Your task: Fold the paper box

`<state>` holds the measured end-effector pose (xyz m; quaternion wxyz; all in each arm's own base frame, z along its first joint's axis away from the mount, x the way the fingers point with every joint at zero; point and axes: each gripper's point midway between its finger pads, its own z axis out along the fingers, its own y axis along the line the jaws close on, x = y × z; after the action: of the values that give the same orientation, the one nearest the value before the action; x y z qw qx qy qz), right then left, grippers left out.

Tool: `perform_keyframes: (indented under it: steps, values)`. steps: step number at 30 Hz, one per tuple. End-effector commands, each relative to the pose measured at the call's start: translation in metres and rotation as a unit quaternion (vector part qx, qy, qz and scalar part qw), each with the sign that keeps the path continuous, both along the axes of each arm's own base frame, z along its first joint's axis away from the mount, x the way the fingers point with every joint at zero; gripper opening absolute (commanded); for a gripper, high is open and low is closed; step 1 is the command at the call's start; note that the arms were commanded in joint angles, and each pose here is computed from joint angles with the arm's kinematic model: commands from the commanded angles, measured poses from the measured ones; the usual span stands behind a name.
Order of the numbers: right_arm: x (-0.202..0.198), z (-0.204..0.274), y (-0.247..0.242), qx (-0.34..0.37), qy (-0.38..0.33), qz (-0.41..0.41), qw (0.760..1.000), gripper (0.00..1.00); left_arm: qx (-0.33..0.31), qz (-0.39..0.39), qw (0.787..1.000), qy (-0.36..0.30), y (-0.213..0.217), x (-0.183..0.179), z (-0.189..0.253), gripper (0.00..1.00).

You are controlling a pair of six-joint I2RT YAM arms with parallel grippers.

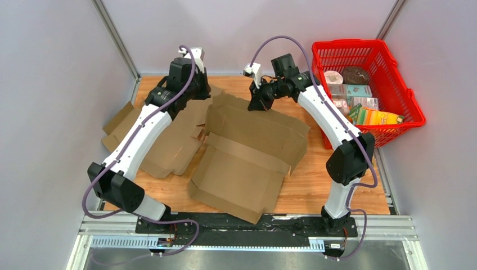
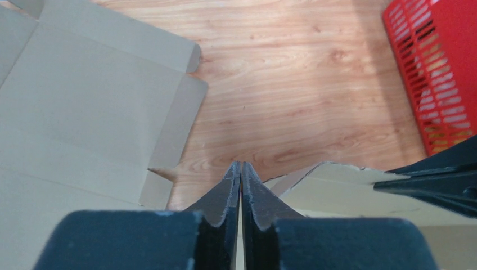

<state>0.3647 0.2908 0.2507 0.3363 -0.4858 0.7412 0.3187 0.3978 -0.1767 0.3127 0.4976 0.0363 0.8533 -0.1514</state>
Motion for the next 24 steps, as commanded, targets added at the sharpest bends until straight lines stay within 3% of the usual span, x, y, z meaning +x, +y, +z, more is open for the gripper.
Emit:
perform_keyframes:
  steps: [1,5,15,17,21,24]
  values:
    - [-0.005,0.037,0.005,0.037,-0.037,0.005,0.999,0.0,-0.007,-0.032,0.999,0.01,-0.021,-0.003,-0.004,0.06]
    - [-0.005,0.036,0.006,0.037,-0.034,0.003,0.999,0.0,-0.016,-0.062,0.998,0.018,-0.044,-0.017,-0.01,0.0]
    - [-0.011,0.043,0.006,0.041,-0.046,0.018,0.998,0.0,-0.059,-0.117,0.99,0.042,-0.089,-0.025,-0.031,0.01]
    - [-0.011,0.044,0.004,0.038,-0.047,0.013,0.998,0.0,-0.053,-0.121,0.991,0.032,-0.088,-0.024,-0.032,0.04]
    - [-0.013,0.045,0.005,0.043,-0.043,0.013,0.998,0.0,-0.036,-0.131,0.991,0.003,-0.075,-0.038,-0.023,0.22]
    - [-0.012,0.044,0.004,0.04,-0.04,0.009,0.998,0.0,-0.019,-0.12,0.993,-0.015,-0.054,-0.055,-0.024,0.28]
